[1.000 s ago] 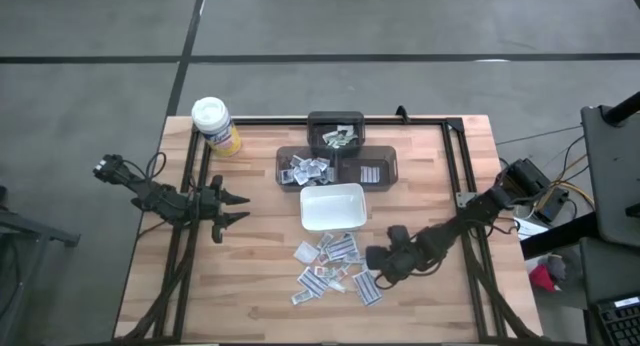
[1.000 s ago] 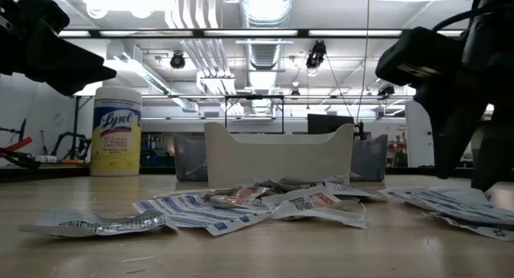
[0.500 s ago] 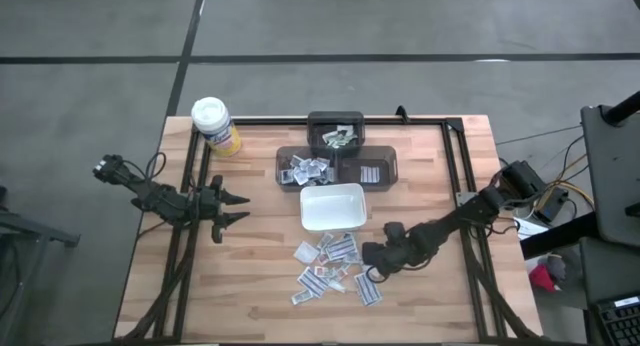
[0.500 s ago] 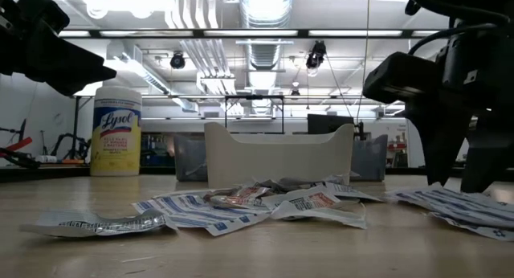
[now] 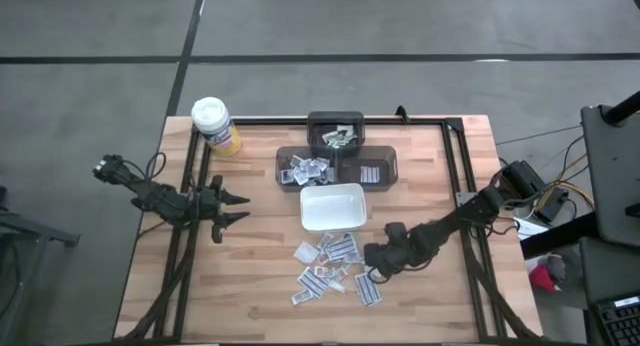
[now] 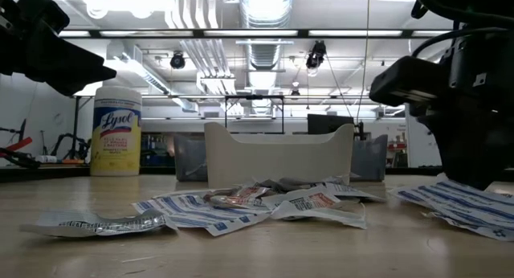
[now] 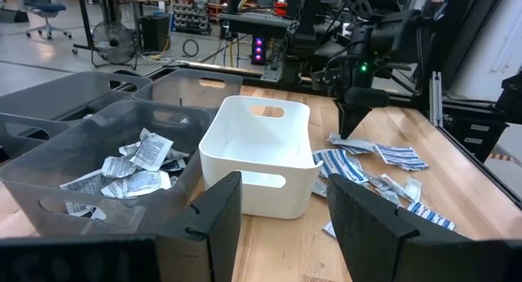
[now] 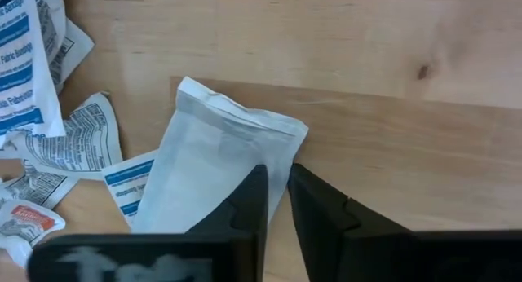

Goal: Pick & Place First Aid Supplies
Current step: Put the blue bandage into the right black bin

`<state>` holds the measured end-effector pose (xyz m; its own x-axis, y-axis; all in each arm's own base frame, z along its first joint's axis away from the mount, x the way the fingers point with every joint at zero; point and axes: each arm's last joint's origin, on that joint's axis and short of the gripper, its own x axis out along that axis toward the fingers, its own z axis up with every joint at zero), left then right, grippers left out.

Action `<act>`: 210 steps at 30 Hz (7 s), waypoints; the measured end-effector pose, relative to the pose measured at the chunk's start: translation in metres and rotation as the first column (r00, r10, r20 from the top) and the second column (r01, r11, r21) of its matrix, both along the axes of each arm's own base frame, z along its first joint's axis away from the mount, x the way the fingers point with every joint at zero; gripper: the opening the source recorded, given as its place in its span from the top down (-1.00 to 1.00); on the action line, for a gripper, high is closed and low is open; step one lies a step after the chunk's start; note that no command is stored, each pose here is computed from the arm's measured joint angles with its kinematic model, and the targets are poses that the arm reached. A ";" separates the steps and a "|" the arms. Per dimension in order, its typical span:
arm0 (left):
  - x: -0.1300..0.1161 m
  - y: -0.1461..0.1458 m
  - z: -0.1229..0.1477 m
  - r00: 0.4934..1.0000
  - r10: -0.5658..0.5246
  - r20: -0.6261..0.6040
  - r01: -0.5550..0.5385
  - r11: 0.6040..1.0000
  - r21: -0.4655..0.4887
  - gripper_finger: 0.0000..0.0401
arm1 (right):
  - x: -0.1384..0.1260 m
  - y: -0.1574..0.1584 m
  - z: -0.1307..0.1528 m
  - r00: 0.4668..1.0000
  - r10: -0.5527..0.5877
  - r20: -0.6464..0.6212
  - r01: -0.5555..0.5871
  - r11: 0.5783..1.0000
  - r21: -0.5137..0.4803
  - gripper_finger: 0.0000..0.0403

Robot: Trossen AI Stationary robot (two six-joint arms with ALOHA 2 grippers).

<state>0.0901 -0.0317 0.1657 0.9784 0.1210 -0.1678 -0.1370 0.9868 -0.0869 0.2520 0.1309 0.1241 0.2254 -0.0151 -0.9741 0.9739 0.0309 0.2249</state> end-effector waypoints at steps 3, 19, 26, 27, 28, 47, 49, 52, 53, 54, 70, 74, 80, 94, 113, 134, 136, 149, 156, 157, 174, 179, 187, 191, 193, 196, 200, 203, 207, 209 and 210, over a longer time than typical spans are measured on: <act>0.000 0.000 0.000 1.000 0.000 0.000 0.000 1.000 0.000 0.12 | 0.000 0.000 0.000 1.000 0.000 0.001 0.000 1.000 -0.004 0.81; 0.000 0.000 0.000 1.000 0.000 0.000 0.000 1.000 0.000 0.12 | -0.002 -0.002 0.011 0.998 0.036 0.057 -0.034 0.999 -0.036 0.96; 0.000 0.000 0.000 1.000 0.000 0.000 0.000 1.000 0.000 0.12 | -0.001 -0.003 0.019 0.992 0.063 0.105 -0.056 0.996 -0.067 0.96; 0.000 0.000 0.000 1.000 0.000 0.000 0.000 1.000 0.000 0.12 | -0.001 -0.003 0.019 0.992 0.064 0.104 -0.057 0.996 -0.066 0.96; 0.000 0.000 0.000 1.000 0.000 0.000 0.000 1.000 0.000 0.12 | -0.001 -0.003 0.019 0.992 0.063 0.109 -0.056 0.996 -0.066 0.96; 0.000 0.000 0.000 1.000 0.000 -0.001 0.000 1.000 0.000 0.12 | -0.008 -0.012 0.056 0.962 0.086 0.260 -0.045 0.986 -0.159 0.96; 0.000 0.000 0.000 1.000 0.000 0.000 0.000 1.000 0.000 0.12 | -0.010 -0.013 0.057 0.966 0.089 0.243 -0.050 0.986 -0.162 0.96; 0.000 0.000 0.000 1.000 0.000 0.000 0.000 1.000 0.000 0.12 | -0.015 -0.014 0.056 0.977 0.099 0.191 -0.071 0.986 -0.150 0.96; 0.000 0.000 0.000 1.000 0.000 -0.001 0.000 1.000 0.000 0.12 | -0.017 -0.015 0.055 0.981 0.105 0.160 -0.083 0.987 -0.141 0.96; 0.000 0.000 0.000 1.000 0.000 -0.001 0.000 1.000 0.001 0.12 | -0.019 -0.015 0.054 0.986 0.110 0.129 -0.093 0.987 -0.131 0.96; 0.000 0.000 0.000 1.000 0.000 -0.001 0.000 1.000 0.003 0.12 | -0.045 -0.021 0.050 0.965 0.182 -0.190 -0.185 0.983 0.005 0.96; 0.000 0.000 0.000 1.000 0.000 -0.001 0.000 1.000 0.003 0.12 | -0.046 -0.021 0.051 0.964 0.185 -0.190 -0.185 0.983 0.017 0.96; 0.000 0.000 0.000 1.000 -0.001 -0.001 0.001 1.000 0.004 0.12 | -0.044 -0.017 0.053 0.947 0.282 -0.155 -0.267 0.957 0.111 0.96; 0.000 0.000 0.000 1.000 -0.001 -0.003 0.001 1.000 0.006 0.12 | -0.044 -0.020 0.077 0.957 0.285 0.047 -0.287 0.957 0.044 0.96; 0.000 0.000 0.000 1.000 0.000 -0.002 0.000 1.000 0.002 0.12 | -0.052 -0.036 0.115 0.917 0.232 0.324 -0.169 0.963 -0.212 0.96; 0.000 0.000 0.000 1.000 0.000 0.003 0.000 1.000 -0.002 0.12 | -0.091 -0.075 0.176 0.777 0.233 0.584 0.233 0.756 -0.612 0.96; 0.000 0.000 0.000 1.000 0.000 0.003 0.000 1.000 -0.002 0.12 | -0.091 -0.080 0.178 0.785 0.226 0.577 0.254 0.732 -0.632 0.96; 0.000 0.000 0.000 1.000 0.000 0.003 0.000 1.000 -0.002 0.12 | -0.076 -0.114 0.182 0.865 0.201 0.460 0.272 0.582 -0.766 0.96; 0.000 0.000 0.000 1.000 0.018 0.005 -0.018 1.000 0.002 0.12 | -0.066 -0.136 0.180 0.906 0.265 0.331 0.132 0.566 -0.814 0.96; 0.000 0.000 0.000 1.000 0.021 0.005 -0.021 1.000 0.002 0.12 | -0.065 -0.139 0.179 0.910 0.279 0.307 0.101 0.570 -0.815 0.96; 0.000 0.001 0.000 1.000 0.026 0.006 -0.026 1.000 0.003 0.12 | -0.035 -0.203 0.150 0.897 0.434 0.089 -0.221 0.614 -0.758 0.96; 0.000 0.001 0.000 1.000 0.026 0.006 -0.026 1.000 0.003 0.12 | -0.026 -0.218 0.133 0.876 0.480 0.051 -0.311 0.643 -0.700 0.96; 0.000 0.001 0.000 1.000 0.026 0.006 -0.026 1.000 0.003 0.12 | -0.013 -0.235 0.111 0.823 0.567 0.011 -0.442 0.653 -0.615 0.96; 0.000 0.001 0.000 1.000 0.026 0.006 -0.026 1.000 0.003 0.12 | -0.007 -0.246 0.112 0.775 0.631 0.004 -0.511 0.632 -0.583 0.96; 0.000 0.001 0.000 1.000 0.026 0.006 -0.026 1.000 0.003 0.12 | -0.003 -0.252 0.114 0.751 0.660 -0.019 -0.556 0.617 -0.556 0.96; 0.000 0.001 0.000 1.000 0.026 0.006 -0.026 1.000 0.003 0.12 | 0.002 -0.263 0.118 0.700 0.711 -0.064 -0.642 0.588 -0.493 0.96; 0.000 0.001 0.000 1.000 0.026 0.006 -0.026 1.000 0.002 0.12 | 0.013 -0.275 0.122 0.610 0.780 -0.140 -0.757 0.523 -0.391 0.96; 0.000 0.001 0.000 1.000 0.026 0.006 -0.026 1.000 0.001 0.12 | 0.023 -0.282 0.124 0.519 0.835 -0.184 -0.836 0.451 -0.311 0.96; 0.000 0.001 0.001 1.000 0.027 0.009 -0.027 1.000 -0.004 0.12 | 0.038 -0.290 0.123 0.394 0.894 -0.211 -0.913 0.354 -0.204 0.96; 0.000 0.001 0.001 1.000 0.027 0.010 -0.027 1.000 -0.005 0.12 | 0.045 -0.294 0.123 0.339 0.917 -0.212 -0.937 0.309 -0.163 0.96; 0.000 0.001 0.001 1.000 0.027 0.011 -0.027 1.000 -0.005 0.12 | 0.048 -0.295 0.123 0.310 0.928 -0.208 -0.948 0.284 -0.145 0.96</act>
<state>0.0904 -0.0311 0.1665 0.9765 0.1467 -0.1581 -0.1626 0.9823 -0.0930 0.3005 -0.1646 0.2468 0.1580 -0.0315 -0.9869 0.2554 0.9668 0.0100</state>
